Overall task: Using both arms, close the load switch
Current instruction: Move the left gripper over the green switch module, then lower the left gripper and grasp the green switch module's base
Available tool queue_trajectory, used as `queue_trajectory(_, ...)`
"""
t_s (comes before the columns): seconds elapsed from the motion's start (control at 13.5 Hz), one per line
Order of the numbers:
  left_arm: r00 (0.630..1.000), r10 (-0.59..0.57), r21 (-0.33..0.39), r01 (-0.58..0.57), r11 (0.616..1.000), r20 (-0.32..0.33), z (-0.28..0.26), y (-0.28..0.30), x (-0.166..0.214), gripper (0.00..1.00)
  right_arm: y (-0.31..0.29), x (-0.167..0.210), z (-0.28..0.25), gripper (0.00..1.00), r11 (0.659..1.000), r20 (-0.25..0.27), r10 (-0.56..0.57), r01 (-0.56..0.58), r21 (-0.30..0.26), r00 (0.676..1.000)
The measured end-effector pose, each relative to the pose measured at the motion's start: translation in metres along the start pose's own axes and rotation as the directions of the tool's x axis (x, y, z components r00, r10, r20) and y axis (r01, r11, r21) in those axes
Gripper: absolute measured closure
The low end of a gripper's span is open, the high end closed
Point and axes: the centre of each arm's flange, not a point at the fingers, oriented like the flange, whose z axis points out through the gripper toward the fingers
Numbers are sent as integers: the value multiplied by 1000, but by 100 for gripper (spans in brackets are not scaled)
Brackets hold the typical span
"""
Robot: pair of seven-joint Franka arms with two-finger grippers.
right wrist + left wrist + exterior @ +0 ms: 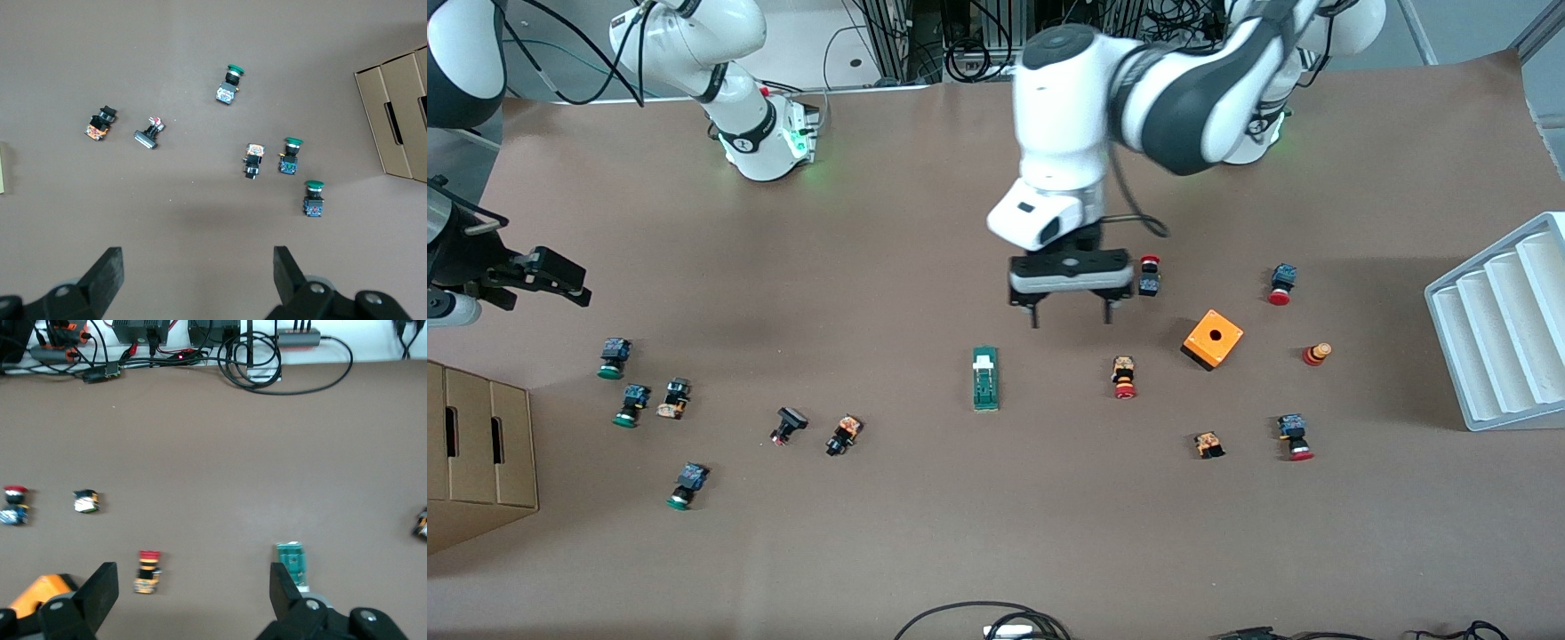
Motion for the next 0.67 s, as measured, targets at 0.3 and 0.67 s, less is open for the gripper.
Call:
queue_trajectory(0.3, 988, -61, 53, 69, 996, -139, 34, 56, -64, 0, 0, 0, 0, 0, 1000, 0, 0, 0, 0, 1000)
queue_trajectory(0.67, 972, -101, 48, 114, 992, -214, 56, 78, -94, 0, 0, 0, 0, 0, 1000, 0, 0, 0, 0, 1000)
